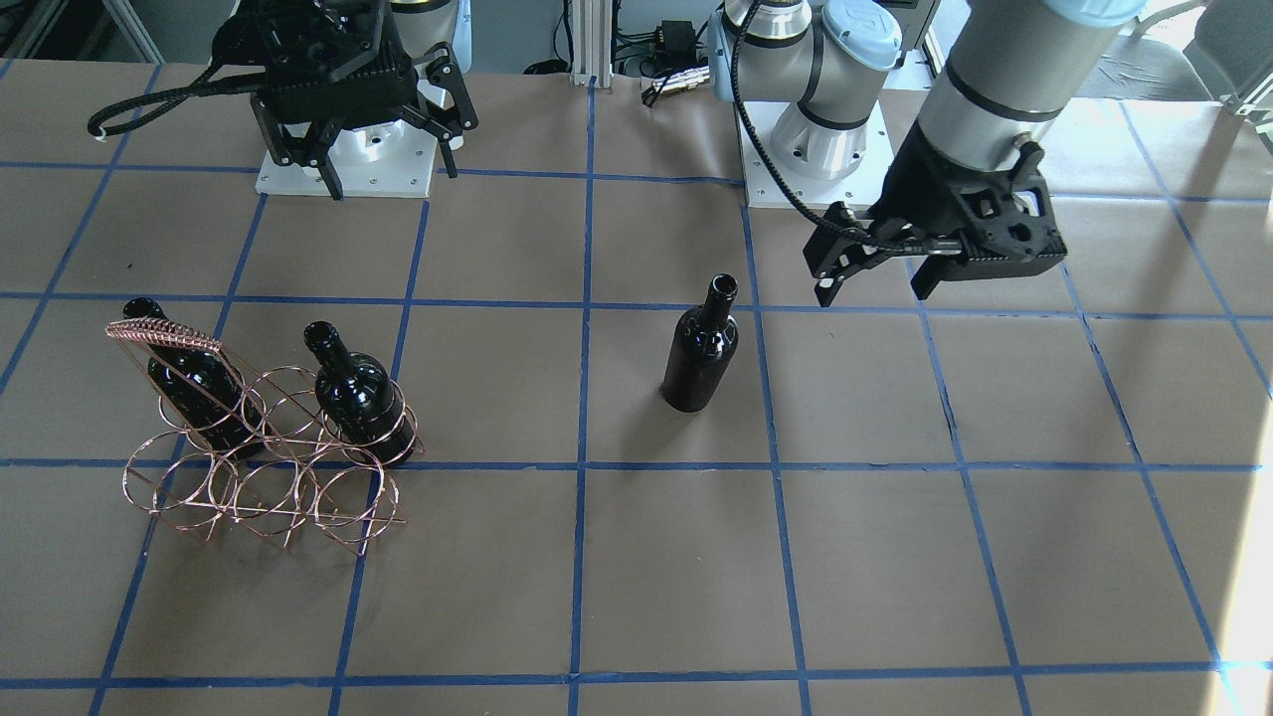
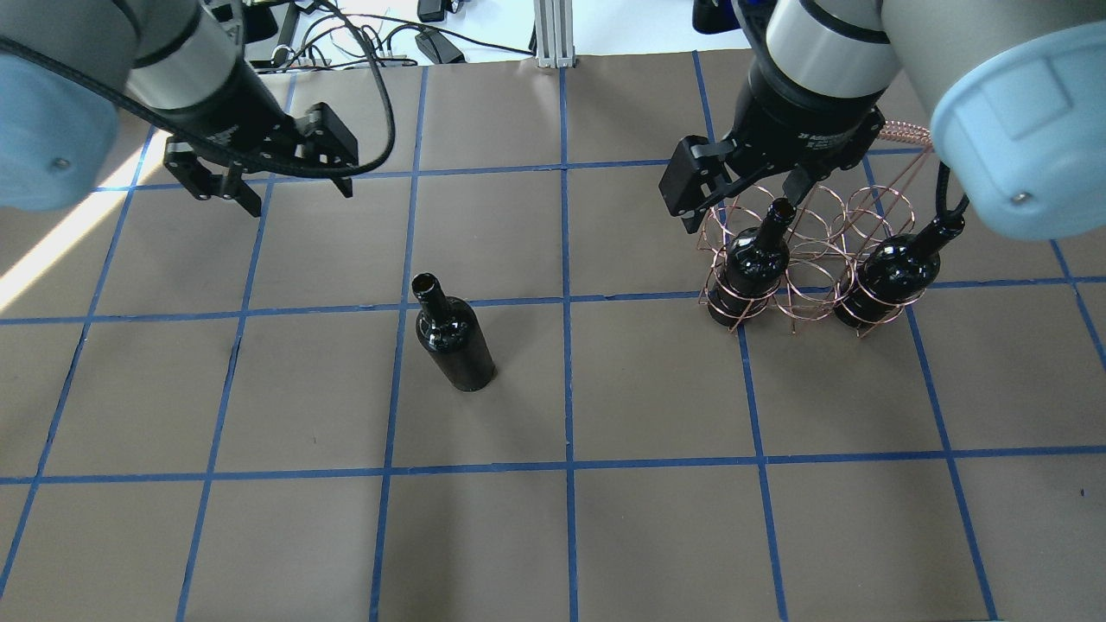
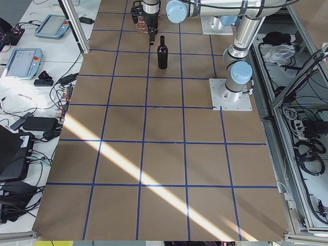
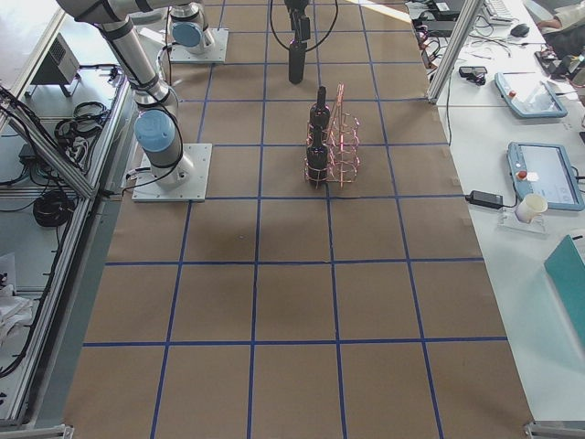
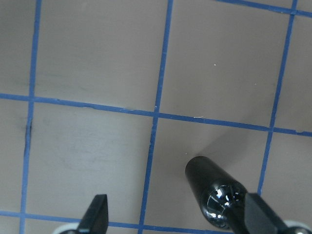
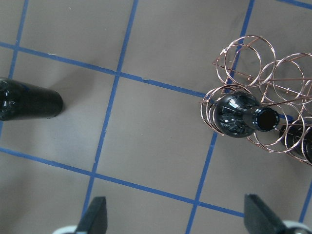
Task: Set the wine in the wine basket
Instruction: 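Set the bottle upright, open the left gripper and withdraw, then reach the right gripper across to the standing bottle's neck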
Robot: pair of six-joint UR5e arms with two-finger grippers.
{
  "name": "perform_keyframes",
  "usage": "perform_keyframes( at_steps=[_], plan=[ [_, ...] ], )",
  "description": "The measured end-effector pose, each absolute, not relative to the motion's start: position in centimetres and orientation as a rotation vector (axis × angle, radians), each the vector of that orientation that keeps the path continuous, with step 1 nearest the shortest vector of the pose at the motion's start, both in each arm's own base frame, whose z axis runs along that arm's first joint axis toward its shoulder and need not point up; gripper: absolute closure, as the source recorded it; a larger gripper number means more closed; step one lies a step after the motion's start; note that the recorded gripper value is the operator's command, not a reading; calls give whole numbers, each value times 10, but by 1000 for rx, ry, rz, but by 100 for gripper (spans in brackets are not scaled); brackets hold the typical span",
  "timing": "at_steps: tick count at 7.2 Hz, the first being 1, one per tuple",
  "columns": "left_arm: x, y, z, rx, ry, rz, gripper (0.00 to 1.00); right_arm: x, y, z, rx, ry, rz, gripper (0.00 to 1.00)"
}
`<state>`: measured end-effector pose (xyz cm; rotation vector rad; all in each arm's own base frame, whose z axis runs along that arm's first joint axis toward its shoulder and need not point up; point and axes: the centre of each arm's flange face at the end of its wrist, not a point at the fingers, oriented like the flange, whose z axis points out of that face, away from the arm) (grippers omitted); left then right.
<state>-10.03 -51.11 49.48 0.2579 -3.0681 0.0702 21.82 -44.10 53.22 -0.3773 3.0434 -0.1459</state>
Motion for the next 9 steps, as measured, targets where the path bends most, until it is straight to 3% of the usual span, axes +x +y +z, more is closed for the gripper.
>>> perform_keyframes(
  at_steps=[2,9],
  plan=[
    [-79,-504,529,292,-3068,83,0,259,-430,533,-257,3015,-185,7],
    [-19,-476,556,435,-3105,54,0,383,-419,485,-282,3116,-269,6]
  ],
)
